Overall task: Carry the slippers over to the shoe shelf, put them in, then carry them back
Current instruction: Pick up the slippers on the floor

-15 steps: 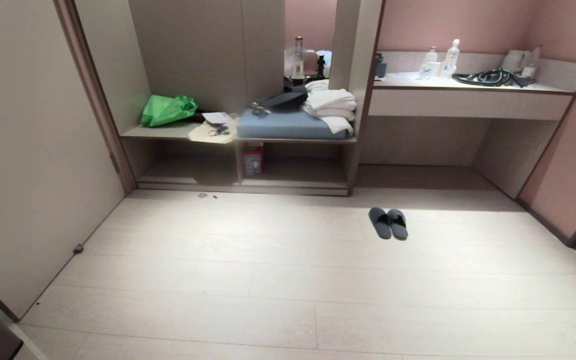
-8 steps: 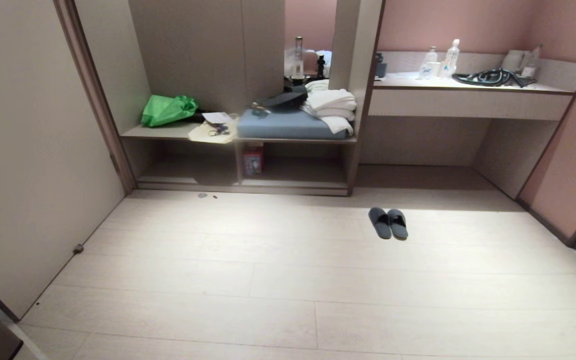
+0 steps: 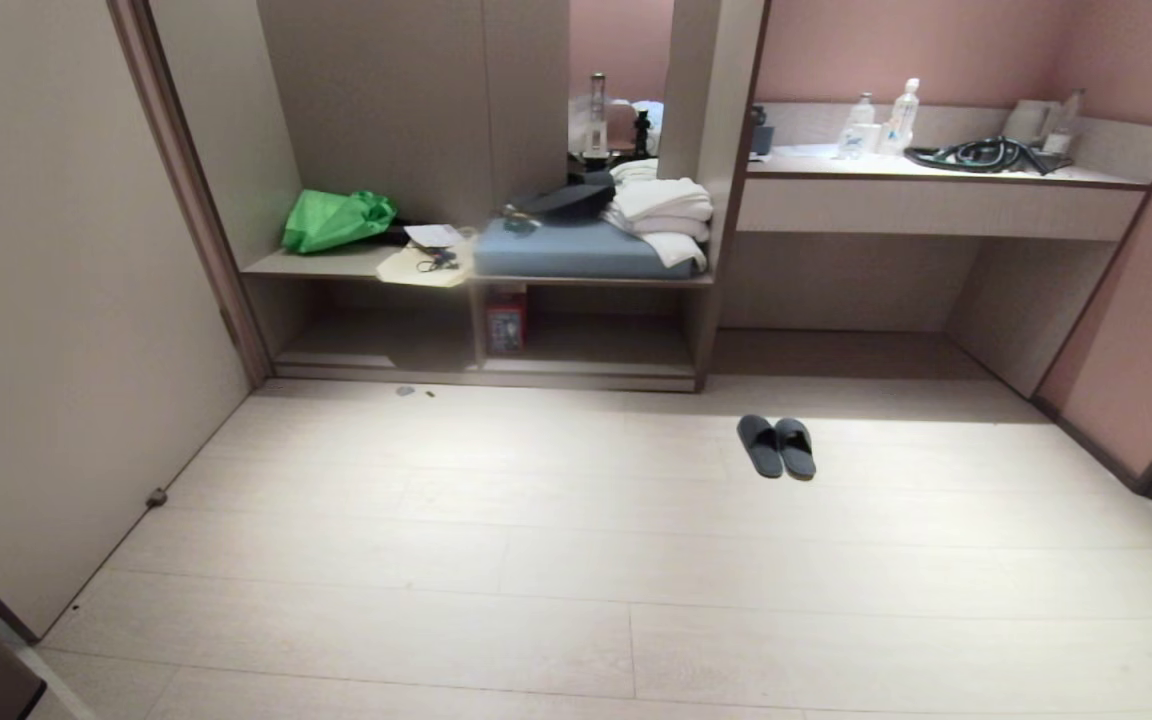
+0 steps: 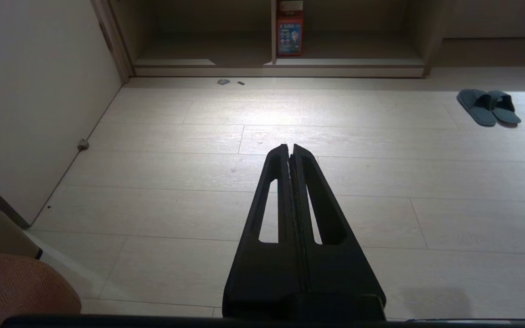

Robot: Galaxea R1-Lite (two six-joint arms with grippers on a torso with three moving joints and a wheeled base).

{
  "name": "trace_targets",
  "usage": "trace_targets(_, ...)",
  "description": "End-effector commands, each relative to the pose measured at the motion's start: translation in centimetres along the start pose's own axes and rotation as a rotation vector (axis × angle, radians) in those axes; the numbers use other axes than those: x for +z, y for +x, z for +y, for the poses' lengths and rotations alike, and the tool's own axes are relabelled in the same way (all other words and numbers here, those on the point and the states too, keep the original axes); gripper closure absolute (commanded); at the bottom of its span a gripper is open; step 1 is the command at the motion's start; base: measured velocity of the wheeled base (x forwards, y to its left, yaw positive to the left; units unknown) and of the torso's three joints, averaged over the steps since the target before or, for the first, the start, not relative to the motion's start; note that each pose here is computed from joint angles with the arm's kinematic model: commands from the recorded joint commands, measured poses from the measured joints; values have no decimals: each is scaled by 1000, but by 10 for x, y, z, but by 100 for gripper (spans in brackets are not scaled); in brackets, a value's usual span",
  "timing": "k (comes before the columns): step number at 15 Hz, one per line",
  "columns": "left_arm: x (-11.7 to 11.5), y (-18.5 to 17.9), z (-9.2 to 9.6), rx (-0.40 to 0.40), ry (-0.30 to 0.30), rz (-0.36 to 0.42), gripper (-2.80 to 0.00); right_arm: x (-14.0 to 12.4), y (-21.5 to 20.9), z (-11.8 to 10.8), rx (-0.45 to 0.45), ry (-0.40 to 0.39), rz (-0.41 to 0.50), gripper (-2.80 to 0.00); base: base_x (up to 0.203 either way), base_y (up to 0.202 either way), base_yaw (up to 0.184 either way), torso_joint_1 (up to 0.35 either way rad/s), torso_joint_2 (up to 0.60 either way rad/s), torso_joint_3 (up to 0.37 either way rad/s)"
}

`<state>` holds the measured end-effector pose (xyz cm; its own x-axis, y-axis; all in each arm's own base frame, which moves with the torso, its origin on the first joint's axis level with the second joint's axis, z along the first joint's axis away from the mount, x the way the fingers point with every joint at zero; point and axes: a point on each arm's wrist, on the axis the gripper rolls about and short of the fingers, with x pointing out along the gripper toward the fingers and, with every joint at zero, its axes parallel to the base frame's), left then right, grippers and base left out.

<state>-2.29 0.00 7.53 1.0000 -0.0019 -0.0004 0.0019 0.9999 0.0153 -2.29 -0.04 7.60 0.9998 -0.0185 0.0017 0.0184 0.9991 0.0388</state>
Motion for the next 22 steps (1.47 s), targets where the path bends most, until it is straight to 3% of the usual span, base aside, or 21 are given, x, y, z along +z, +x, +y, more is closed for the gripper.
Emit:
trace_targets(1, 0, 0, 0, 0, 0, 1, 0, 0, 0, 0, -2, 11, -1, 0, 0, 0, 0, 0, 0, 0)
trace_targets(22, 0, 0, 0, 0, -2, 1, 0, 0, 0, 0, -4, 23, 0, 0, 0, 0, 0, 0, 0, 0)
